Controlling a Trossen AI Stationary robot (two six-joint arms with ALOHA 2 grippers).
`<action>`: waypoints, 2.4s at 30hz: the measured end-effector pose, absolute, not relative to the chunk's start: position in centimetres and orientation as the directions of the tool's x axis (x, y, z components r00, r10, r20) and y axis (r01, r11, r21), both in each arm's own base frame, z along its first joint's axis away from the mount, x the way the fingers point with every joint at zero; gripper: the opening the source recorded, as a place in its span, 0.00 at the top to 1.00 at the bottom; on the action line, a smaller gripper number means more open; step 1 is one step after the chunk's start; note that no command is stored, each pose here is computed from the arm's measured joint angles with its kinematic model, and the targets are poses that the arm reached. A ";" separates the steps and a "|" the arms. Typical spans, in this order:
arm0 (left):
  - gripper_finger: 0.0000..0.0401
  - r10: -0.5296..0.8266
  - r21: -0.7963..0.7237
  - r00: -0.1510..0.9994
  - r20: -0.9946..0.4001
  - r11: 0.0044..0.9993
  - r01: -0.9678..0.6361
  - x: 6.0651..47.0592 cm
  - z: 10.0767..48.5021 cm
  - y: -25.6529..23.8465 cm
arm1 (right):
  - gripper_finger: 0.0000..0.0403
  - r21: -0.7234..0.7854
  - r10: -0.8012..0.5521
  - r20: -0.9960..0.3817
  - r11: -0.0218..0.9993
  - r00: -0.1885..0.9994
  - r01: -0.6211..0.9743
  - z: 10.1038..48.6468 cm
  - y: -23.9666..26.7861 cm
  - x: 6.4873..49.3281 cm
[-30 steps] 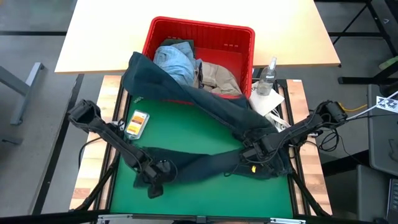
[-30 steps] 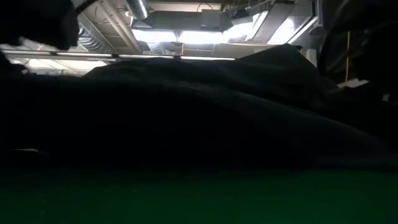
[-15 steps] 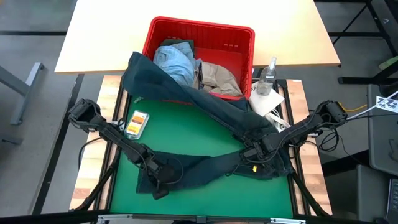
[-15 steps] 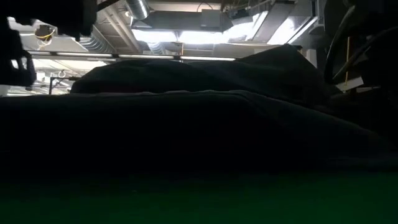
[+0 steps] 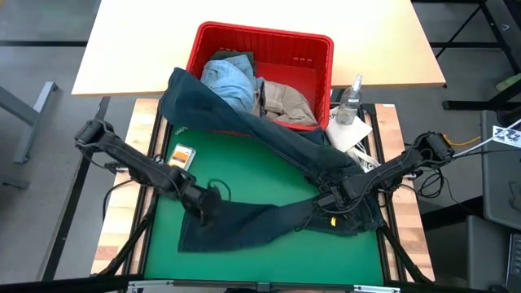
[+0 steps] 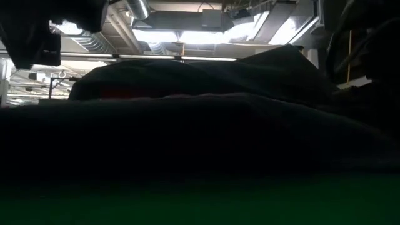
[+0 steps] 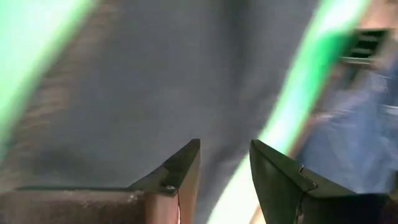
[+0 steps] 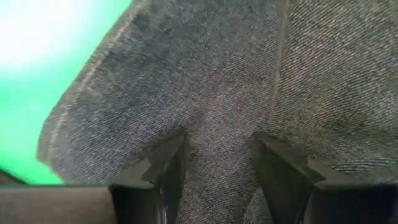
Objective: Fold laundry
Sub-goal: Fold the dark blue jeans
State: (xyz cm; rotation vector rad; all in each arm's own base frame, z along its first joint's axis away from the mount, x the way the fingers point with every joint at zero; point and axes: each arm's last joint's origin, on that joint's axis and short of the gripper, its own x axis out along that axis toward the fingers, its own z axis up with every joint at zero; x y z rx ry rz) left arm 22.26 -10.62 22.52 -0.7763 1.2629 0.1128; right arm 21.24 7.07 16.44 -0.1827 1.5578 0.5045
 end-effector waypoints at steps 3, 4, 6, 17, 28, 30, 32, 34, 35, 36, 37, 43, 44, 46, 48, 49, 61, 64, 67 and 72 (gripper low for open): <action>0.67 -0.229 -0.335 0.251 -0.940 0.753 -0.566 20.6 22.9 -8.8 | 0.54 0.201 0.194 -0.979 0.870 -0.063 -0.449 17.3 7.2 21.6; 0.67 -0.200 -0.300 0.230 -0.952 0.750 -0.589 20.2 23.0 -8.3 | 0.54 0.201 0.193 -0.979 0.867 -0.064 -0.457 17.5 7.2 21.7; 0.67 -0.155 -0.237 0.183 -0.971 0.732 -0.639 19.6 23.0 -7.6 | 0.54 0.200 0.190 -0.979 0.866 -0.068 -0.459 18.0 7.2 21.8; 0.67 -0.110 -0.154 0.108 -0.988 0.680 -0.717 18.2 18.6 -6.5 | 0.54 0.191 0.181 -0.981 0.855 -0.067 -0.483 19.1 7.3 22.2; 0.67 -0.119 -0.181 0.136 -0.984 0.668 -0.722 16.9 14.4 -5.8 | 0.54 0.190 0.180 -0.981 0.853 -0.068 -0.486 19.1 7.3 22.1; 0.67 -0.130 -0.198 0.150 -0.980 0.667 -0.718 16.9 14.1 -5.8 | 0.54 0.190 0.180 -0.981 0.853 -0.068 -0.486 19.1 7.3 22.1; 0.67 -0.134 -0.208 0.159 -0.978 0.666 -0.716 16.9 14.1 -5.8 | 0.54 0.190 0.180 -0.981 0.853 -0.068 -0.487 19.1 7.3 22.1; 0.67 -0.127 -0.205 0.162 -0.979 0.667 -0.716 17.0 14.1 -5.8 | 0.54 0.189 0.179 -0.981 0.853 -0.067 -0.486 19.1 7.3 22.1; 0.67 -0.125 -0.204 0.163 -0.979 0.667 -0.716 17.0 14.1 -5.8 | 0.54 0.189 0.180 -0.981 0.853 -0.067 -0.487 19.1 7.3 22.1; 0.67 -0.123 -0.204 0.164 -0.979 0.667 -0.716 17.0 14.1 -5.8 | 0.54 0.189 0.180 -0.981 0.852 -0.067 -0.488 19.1 7.3 22.1; 0.67 -0.121 -0.204 0.166 -0.979 0.667 -0.716 17.0 14.1 -5.8 | 0.54 0.189 0.180 -0.981 0.851 -0.067 -0.490 19.1 7.3 22.2; 0.64 -0.112 -0.206 0.178 -0.978 0.673 -0.710 17.1 14.1 -5.8 | 0.54 0.188 0.179 -0.982 0.843 -0.066 -0.504 19.1 7.3 22.2; 0.62 -0.103 -0.207 0.188 -0.977 0.678 -0.706 17.1 14.1 -5.8 | 0.54 0.188 0.180 -0.982 0.843 -0.065 -0.505 19.1 7.3 22.2; 0.58 -0.068 -0.203 0.218 -0.974 0.693 -0.692 17.3 14.1 -5.7 | 0.54 0.188 0.180 -0.982 0.843 -0.065 -0.505 19.1 7.3 22.2; 0.54 -0.038 -0.198 0.243 -0.969 0.708 -0.678 17.5 14.1 -5.7 | 0.54 0.188 0.180 -0.982 0.843 -0.065 -0.504 19.1 7.3 22.2; 0.51 -0.034 -0.197 0.250 -0.968 0.716 -0.669 17.6 14.1 -5.7 | 0.54 0.188 0.180 -0.982 0.843 -0.065 -0.504 19.1 7.3 22.2; 0.46 -0.126 -0.340 0.379 -0.917 0.743 -0.576 18.9 14.6 -6.2 | 0.54 0.188 0.180 -0.982 0.843 -0.064 -0.504 19.2 7.3 22.2; 0.48 -0.144 -0.370 0.407 -0.902 0.745 -0.556 19.3 14.7 -6.1 | 0.54 0.188 0.180 -0.982 0.843 -0.064 -0.504 19.2 7.3 22.2; 0.48 -0.180 -0.386 0.388 -0.904 0.733 -0.560 19.3 14.7 -5.9 | 0.54 0.188 0.180 -0.982 0.843 -0.064 -0.504 19.2 7.3 22.2; 0.48 -0.342 -0.418 0.244 -0.907 0.678 -0.604 18.5 14.4 -5.4 | 0.54 0.188 0.180 -0.982 0.843 -0.064 -0.504 19.2 7.3 22.2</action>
